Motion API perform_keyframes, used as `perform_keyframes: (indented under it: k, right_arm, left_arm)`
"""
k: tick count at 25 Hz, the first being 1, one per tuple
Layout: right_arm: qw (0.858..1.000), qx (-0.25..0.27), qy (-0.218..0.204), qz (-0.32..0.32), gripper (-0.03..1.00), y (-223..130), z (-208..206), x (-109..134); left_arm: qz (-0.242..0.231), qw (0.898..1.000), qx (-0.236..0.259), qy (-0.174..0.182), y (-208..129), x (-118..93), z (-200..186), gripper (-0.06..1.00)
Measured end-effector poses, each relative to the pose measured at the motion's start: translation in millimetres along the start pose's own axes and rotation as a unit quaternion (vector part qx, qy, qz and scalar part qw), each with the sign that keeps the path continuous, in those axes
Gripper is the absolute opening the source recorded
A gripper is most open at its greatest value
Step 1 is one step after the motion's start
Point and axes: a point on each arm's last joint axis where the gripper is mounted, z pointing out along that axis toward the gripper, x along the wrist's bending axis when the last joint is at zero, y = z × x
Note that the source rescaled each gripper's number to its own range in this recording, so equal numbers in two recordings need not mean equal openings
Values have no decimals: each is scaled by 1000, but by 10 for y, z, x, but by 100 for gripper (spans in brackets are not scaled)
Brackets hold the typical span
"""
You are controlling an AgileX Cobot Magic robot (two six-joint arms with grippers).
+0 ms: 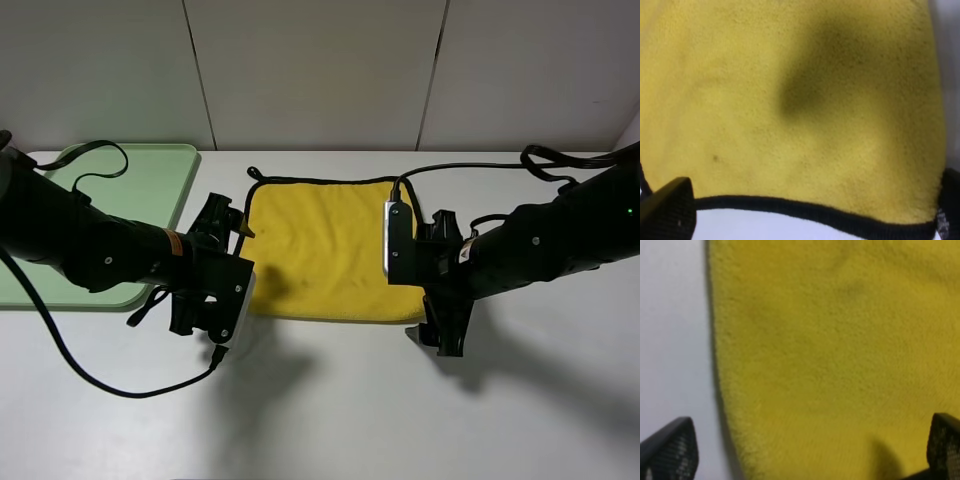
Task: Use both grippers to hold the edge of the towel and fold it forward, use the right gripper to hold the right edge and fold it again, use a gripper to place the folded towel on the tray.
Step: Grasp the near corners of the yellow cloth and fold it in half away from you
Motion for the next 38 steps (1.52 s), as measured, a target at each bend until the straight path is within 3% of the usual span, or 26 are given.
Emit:
perform_keyframes:
  k: [10,24,31,38]
  right_arm:
    - [999,16,-28,35,100,-210,22,-151]
    - [999,19,-15,33,98,-211,23,-134]
    - [999,27,17,32,72,-219,25,-72]
    - [998,31,31,46,58,-227,30,-44]
  left_arm:
    - [0,1000,0,0,0,0,0,93]
    - [0,1000,1,-4,-1,-9,2,87]
    - [0,1000,3,-19,-8,-49,23,65]
    - [0,1000,4,-26,-11,-74,25,26]
